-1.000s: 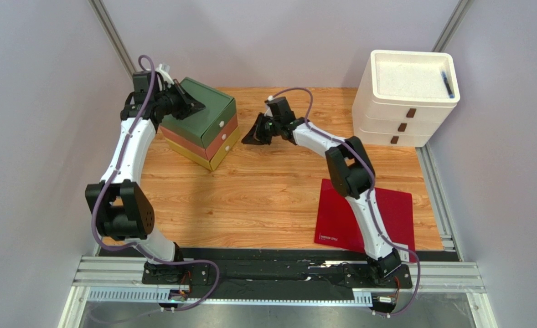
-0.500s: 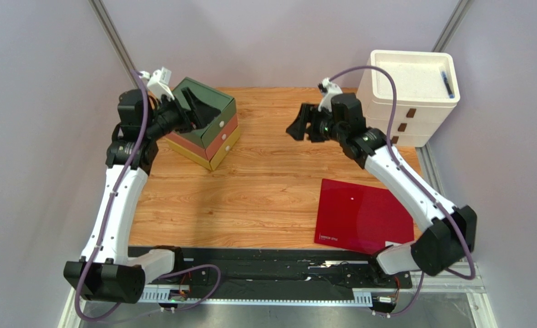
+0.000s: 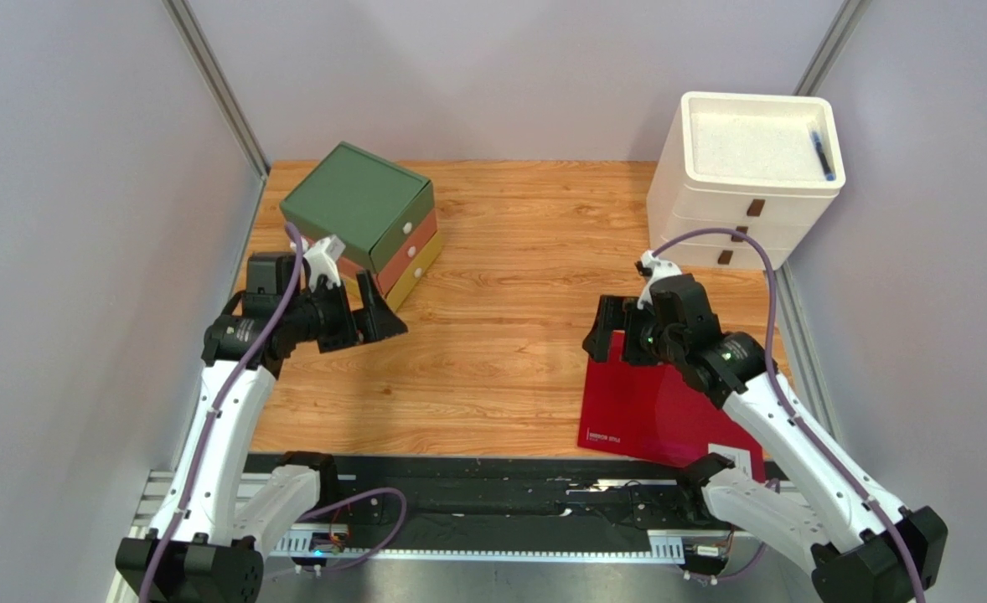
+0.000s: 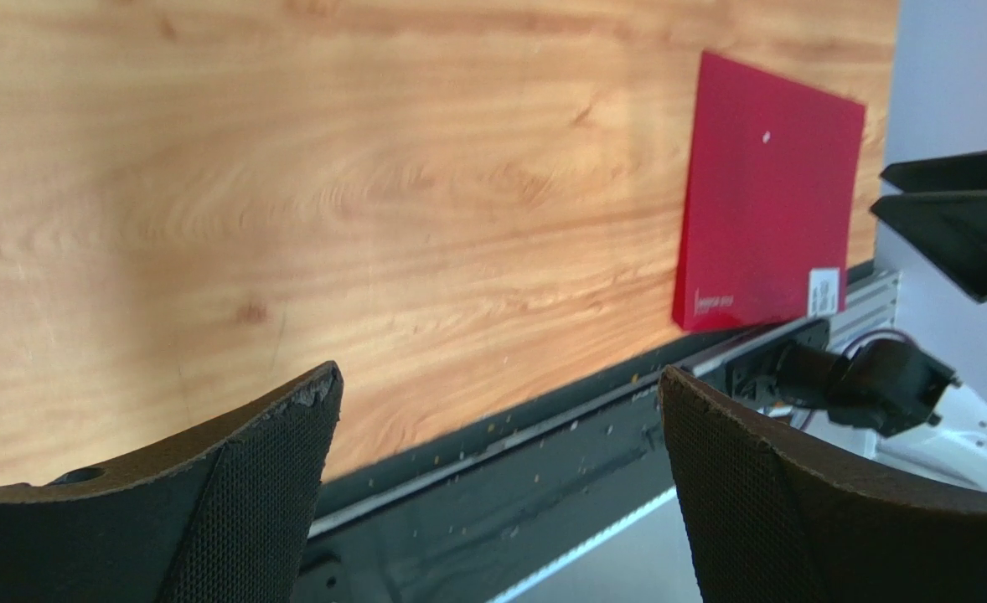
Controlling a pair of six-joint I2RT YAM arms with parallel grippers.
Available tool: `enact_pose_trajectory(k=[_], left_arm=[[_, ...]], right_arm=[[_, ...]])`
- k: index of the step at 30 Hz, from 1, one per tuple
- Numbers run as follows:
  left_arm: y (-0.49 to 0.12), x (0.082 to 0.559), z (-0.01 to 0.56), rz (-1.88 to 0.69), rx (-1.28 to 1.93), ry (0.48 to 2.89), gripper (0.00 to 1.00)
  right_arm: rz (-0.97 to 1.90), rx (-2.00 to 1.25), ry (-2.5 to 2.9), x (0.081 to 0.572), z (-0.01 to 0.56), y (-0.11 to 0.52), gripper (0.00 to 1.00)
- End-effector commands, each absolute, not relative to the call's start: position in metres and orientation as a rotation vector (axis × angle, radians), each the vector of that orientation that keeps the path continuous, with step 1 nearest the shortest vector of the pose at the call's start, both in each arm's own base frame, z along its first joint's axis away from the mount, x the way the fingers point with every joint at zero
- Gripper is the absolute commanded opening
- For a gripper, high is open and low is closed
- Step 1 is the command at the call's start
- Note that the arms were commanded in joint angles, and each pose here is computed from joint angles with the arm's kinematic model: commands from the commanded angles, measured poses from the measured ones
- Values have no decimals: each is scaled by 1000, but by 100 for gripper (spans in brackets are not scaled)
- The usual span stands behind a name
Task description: Organize the makeup
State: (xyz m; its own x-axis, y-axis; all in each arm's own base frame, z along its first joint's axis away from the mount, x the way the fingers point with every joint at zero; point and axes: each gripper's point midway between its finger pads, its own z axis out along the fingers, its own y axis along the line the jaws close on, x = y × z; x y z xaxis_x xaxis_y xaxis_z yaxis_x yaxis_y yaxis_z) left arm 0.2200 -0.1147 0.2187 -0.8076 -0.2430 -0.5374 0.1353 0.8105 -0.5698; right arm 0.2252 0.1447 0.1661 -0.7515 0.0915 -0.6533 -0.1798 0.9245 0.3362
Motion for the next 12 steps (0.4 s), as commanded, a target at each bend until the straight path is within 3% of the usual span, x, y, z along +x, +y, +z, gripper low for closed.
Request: enact_pose_trajectory(k=[1,12], left_arm=[[-109,189,201,-779,-72,2450,99],[-119,175,246,-856,23,2235,99]], right_arm=[[490,18,2408,207,157,134,100],[511,26,2330,189,190,122,100]])
